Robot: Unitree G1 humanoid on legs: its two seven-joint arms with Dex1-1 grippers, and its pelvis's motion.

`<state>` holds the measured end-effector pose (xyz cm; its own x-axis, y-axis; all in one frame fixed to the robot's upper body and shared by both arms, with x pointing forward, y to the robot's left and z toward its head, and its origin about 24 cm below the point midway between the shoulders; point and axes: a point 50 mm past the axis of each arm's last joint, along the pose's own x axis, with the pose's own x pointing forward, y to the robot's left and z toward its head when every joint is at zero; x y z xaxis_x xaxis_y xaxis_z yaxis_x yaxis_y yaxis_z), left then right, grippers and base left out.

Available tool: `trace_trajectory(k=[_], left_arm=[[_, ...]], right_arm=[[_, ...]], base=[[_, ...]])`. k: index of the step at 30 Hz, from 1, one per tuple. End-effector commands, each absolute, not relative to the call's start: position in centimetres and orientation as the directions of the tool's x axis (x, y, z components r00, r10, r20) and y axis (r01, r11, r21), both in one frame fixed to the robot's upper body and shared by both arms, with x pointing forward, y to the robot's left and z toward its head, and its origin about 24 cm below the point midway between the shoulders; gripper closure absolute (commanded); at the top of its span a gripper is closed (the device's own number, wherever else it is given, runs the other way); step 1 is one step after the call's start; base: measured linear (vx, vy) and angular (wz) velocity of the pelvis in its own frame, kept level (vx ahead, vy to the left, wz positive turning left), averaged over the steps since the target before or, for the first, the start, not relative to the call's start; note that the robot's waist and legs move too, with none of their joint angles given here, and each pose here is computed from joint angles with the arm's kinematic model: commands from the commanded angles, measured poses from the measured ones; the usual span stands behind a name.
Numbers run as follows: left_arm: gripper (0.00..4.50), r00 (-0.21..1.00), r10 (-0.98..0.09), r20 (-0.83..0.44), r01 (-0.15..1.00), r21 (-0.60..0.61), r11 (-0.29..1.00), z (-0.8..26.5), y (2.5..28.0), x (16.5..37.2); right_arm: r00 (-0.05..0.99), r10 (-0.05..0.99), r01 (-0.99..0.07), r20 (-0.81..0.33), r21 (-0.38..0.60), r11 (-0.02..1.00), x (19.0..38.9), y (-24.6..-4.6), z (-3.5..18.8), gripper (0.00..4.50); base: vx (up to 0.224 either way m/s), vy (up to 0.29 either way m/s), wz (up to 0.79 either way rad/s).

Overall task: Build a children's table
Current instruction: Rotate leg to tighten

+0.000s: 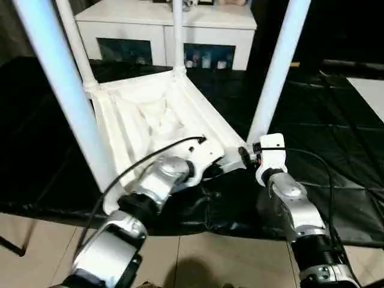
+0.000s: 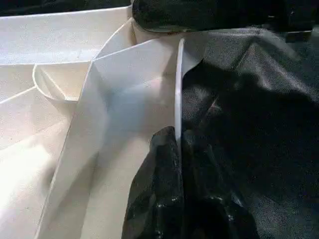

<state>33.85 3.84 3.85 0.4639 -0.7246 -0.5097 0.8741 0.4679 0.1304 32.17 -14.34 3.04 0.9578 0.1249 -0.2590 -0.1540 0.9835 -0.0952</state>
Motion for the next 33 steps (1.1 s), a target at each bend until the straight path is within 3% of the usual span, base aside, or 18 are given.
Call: trace_trajectory(k=[1,5,7,11,12,14,17,22,28,33], left_arm=[[4.5,0.58,-0.683,-0.445,0.809,0.214,0.548,5.2,4.6,35.2],[4.5,0.536,-0.719,-0.443,0.843,0.238,0.482,5.2,5.7,34.9],[4.5,0.509,-0.722,-0.468,0.86,0.245,0.448,5.0,7.3,34.7],[4.5,0.472,-0.727,-0.499,0.882,0.252,0.399,4.9,8.6,34.3],[4.5,0.389,-0.767,-0.51,0.921,0.242,0.306,4.9,9.5,33.5],[4.5,0.281,-0.806,-0.52,0.957,0.213,0.197,5.0,10.2,32.4],[4.5,0.199,-0.819,-0.539,0.976,0.182,0.117,4.9,11.0,31.6],[4.5,0.105,-0.837,-0.536,0.992,0.121,0.047,5.3,11.6,30.9],[4.5,0.079,-0.84,-0.536,0.993,0.118,0.019,5.5,11.4,30.7],[4.5,0.069,-0.841,-0.537,0.993,0.114,0.009,5.5,11.2,30.6]], right_arm=[[0.918,0.327,-0.348,-0.225,-0.062,0.935,31.3,-10.6,3.1,1.55],[0.918,0.353,-0.374,-0.181,-0.105,0.921,31.4,-11.7,4.0,1.13],[0.913,0.38,-0.401,-0.151,-0.151,0.904,31.6,-13.6,4.7,0.87],[0.888,0.436,-0.457,-0.145,-0.168,0.874,31.6,-15.3,5.3,0.56],[0.828,0.533,-0.559,-0.175,-0.186,0.808,31.2,-16.8,5.7,0.44],[0.752,0.62,-0.659,-0.223,-0.208,0.723,30.5,-18.2,6.0,0.34],[0.682,0.684,-0.731,-0.258,-0.199,0.653,29.8,-19.3,6.3,0.12],[0.543,0.789,-0.837,-0.289,-0.106,0.537,28.8,-19.5,6.5,0.12],[0.43,0.843,-0.901,-0.324,-0.097,0.423,28.2,-18.0,5.7,0.12],[0.418,0.841,-0.907,-0.343,-0.099,0.41,28.4,-17.5,5.2,0.12]], base=[[0.0,0.0,0.0],[0.0,0.0,0.0],[-0.011,-0.002,-0.22],[-0.004,-0.001,-0.05],[0.0,0.0,0.0],[0.0,0.0,0.0],[0.0,0.0,0.0],[0.034,-0.017,0.06],[0.036,-0.017,0.05],[0.0,0.0,0.0]])
